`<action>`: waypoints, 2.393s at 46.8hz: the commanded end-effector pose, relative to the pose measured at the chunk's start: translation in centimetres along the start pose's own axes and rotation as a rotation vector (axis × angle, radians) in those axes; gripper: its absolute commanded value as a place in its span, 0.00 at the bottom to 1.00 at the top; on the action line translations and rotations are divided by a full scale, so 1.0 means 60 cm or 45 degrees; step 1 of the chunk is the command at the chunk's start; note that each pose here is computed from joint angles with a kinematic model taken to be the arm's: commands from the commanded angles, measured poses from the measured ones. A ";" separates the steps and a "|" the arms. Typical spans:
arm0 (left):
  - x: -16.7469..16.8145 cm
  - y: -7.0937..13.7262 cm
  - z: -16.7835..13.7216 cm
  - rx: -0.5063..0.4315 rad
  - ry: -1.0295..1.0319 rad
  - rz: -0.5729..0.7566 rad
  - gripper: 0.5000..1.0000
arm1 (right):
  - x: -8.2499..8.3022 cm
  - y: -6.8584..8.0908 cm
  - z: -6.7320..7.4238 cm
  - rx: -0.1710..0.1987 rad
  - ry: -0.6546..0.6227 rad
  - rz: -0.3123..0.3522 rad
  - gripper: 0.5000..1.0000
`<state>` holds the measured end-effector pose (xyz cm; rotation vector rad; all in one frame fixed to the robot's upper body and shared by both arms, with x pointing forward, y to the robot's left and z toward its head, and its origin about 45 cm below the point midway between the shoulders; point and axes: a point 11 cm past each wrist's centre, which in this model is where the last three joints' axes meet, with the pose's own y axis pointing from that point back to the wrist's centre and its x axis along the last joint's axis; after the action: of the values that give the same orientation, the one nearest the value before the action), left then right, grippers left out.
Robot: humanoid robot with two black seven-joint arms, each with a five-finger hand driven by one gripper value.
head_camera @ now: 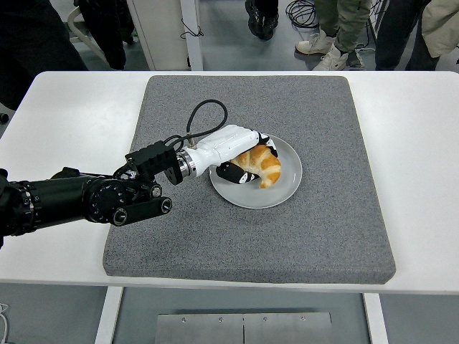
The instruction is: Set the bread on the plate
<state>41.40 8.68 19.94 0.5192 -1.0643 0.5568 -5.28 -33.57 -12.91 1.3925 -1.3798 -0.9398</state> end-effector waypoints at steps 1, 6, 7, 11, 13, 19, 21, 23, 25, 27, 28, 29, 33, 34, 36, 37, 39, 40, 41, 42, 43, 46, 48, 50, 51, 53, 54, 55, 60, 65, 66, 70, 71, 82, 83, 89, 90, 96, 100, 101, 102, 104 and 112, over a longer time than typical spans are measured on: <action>-0.005 0.002 -0.001 0.004 0.011 -0.001 0.00 | 0.000 0.000 0.000 0.000 0.000 0.000 1.00; -0.007 0.003 -0.002 0.009 0.018 -0.002 0.00 | 0.000 0.000 0.000 0.000 0.000 0.000 1.00; -0.008 0.003 -0.002 0.008 0.020 -0.003 0.00 | 0.000 0.000 0.000 0.000 0.000 0.000 1.00; -0.008 0.003 -0.002 0.011 0.021 -0.002 0.00 | 0.000 0.000 0.000 0.000 0.000 0.000 1.00; -0.008 0.003 -0.002 0.011 0.021 -0.002 0.00 | 0.000 0.000 0.000 0.000 0.000 0.000 1.00; -0.008 0.003 -0.002 0.013 0.025 0.001 0.00 | 0.000 0.000 0.000 0.000 0.000 0.000 1.00; -0.007 0.003 -0.002 0.014 0.027 0.005 0.00 | 0.000 0.000 0.000 0.000 0.000 0.000 1.00; -0.006 0.003 -0.004 0.016 0.027 0.009 0.00 | 0.000 0.000 0.000 0.000 0.000 0.000 1.00; -0.006 0.004 -0.004 0.018 0.029 0.011 0.00 | 0.000 0.000 0.000 0.000 0.000 0.000 1.00; -0.006 0.004 -0.004 0.018 0.029 0.013 0.00 | 0.000 0.000 0.000 -0.002 0.000 0.000 1.00; -0.006 0.004 -0.004 0.018 0.029 0.013 0.00 | 0.000 0.000 0.000 0.000 0.000 0.000 1.00; -0.008 0.004 -0.004 0.021 0.034 0.013 0.00 | 0.000 0.000 0.000 0.000 0.000 0.000 1.00; -0.008 0.006 -0.007 0.026 0.034 0.016 0.01 | 0.000 0.000 0.000 0.000 0.000 0.000 1.00; -0.009 0.007 -0.007 0.027 0.034 0.018 0.04 | 0.000 0.000 0.000 0.000 0.000 0.000 1.00; -0.009 0.006 -0.006 0.025 0.033 0.023 0.09 | 0.000 0.000 0.000 0.000 0.000 0.000 1.00; -0.009 0.007 -0.008 0.028 0.035 0.027 0.11 | 0.000 0.000 0.000 0.000 0.000 0.000 1.00; -0.011 0.008 -0.008 0.030 0.035 0.030 0.14 | 0.000 0.000 0.000 0.000 0.000 0.000 1.00; -0.012 0.009 -0.009 0.031 0.036 0.031 0.16 | 0.000 0.000 0.000 -0.002 0.000 0.000 1.00; -0.011 0.009 -0.009 0.031 0.035 0.033 0.17 | 0.000 0.000 0.000 0.000 0.000 0.000 1.00; -0.011 0.009 -0.009 0.031 0.035 0.035 0.18 | 0.000 0.000 0.000 0.000 0.000 0.000 1.00; -0.011 0.009 -0.009 0.031 0.034 0.037 0.19 | 0.000 0.000 0.000 0.000 0.000 0.000 1.00; -0.012 0.009 -0.009 0.032 0.035 0.038 0.22 | 0.000 0.000 0.000 0.000 0.000 0.000 1.00; -0.012 0.009 -0.009 0.032 0.035 0.038 0.24 | 0.000 0.000 0.000 0.000 0.000 0.000 1.00; -0.011 0.010 -0.010 0.035 0.035 0.040 0.27 | 0.000 0.000 0.000 0.000 0.000 0.000 1.00; -0.010 0.009 -0.010 0.036 0.041 0.043 0.28 | 0.000 0.000 0.000 0.000 0.000 0.000 1.00; -0.008 0.009 -0.011 0.044 0.058 0.054 0.31 | 0.000 0.000 0.000 0.000 0.000 0.000 1.00; -0.006 0.008 -0.011 0.048 0.067 0.060 0.33 | 0.000 0.000 0.000 0.000 0.000 0.000 1.00; -0.006 0.008 -0.011 0.051 0.072 0.063 0.35 | 0.000 0.000 0.000 0.000 0.000 0.000 1.00; -0.004 0.008 -0.012 0.056 0.083 0.069 0.41 | 0.000 0.000 0.000 0.000 0.000 0.000 1.00; -0.004 0.008 -0.012 0.056 0.083 0.069 0.46 | 0.000 0.000 0.000 0.000 0.000 0.000 1.00; -0.003 0.008 -0.011 0.054 0.082 0.070 0.47 | 0.000 0.000 0.000 -0.002 0.000 0.000 1.00; -0.004 0.008 -0.012 0.055 0.085 0.069 0.51 | 0.000 0.000 0.000 0.000 0.000 0.000 1.00; -0.004 0.008 -0.012 0.058 0.089 0.071 0.53 | 0.000 0.000 0.000 0.000 0.000 0.000 1.00; -0.001 0.008 -0.018 0.095 0.150 0.091 0.73 | 0.000 0.000 0.000 0.000 0.000 0.000 1.00; -0.001 0.008 -0.018 0.094 0.152 0.090 0.75 | 0.000 0.000 0.000 0.000 0.000 0.000 1.00; -0.002 0.008 -0.017 0.095 0.160 0.088 0.81 | 0.000 0.000 0.000 0.000 0.000 0.000 1.00; -0.001 0.008 -0.018 0.098 0.160 0.089 0.82 | 0.000 0.000 0.000 0.000 0.000 0.000 1.00; -0.002 0.007 -0.016 0.094 0.167 0.090 0.84 | 0.000 0.000 0.000 0.000 0.000 0.000 1.00; -0.002 0.007 -0.017 0.100 0.179 0.092 0.84 | 0.000 0.000 0.000 0.000 0.000 0.000 1.00; -0.002 0.007 -0.017 0.100 0.179 0.092 0.84 | 0.000 0.000 0.000 0.000 0.000 0.000 1.00; -0.001 0.007 -0.017 0.100 0.180 0.094 0.85 | 0.000 0.000 0.000 0.000 0.000 0.000 1.00; -0.001 0.007 -0.017 0.100 0.180 0.094 0.85 | 0.000 0.000 0.000 0.000 0.000 0.000 1.00; 0.008 0.004 -0.013 0.097 0.215 0.115 0.85 | 0.000 0.000 0.000 0.000 0.000 0.000 1.00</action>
<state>41.90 9.43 19.96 0.4876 -0.9183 0.7047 -5.27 -33.57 -12.91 1.3924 -1.3799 -0.9394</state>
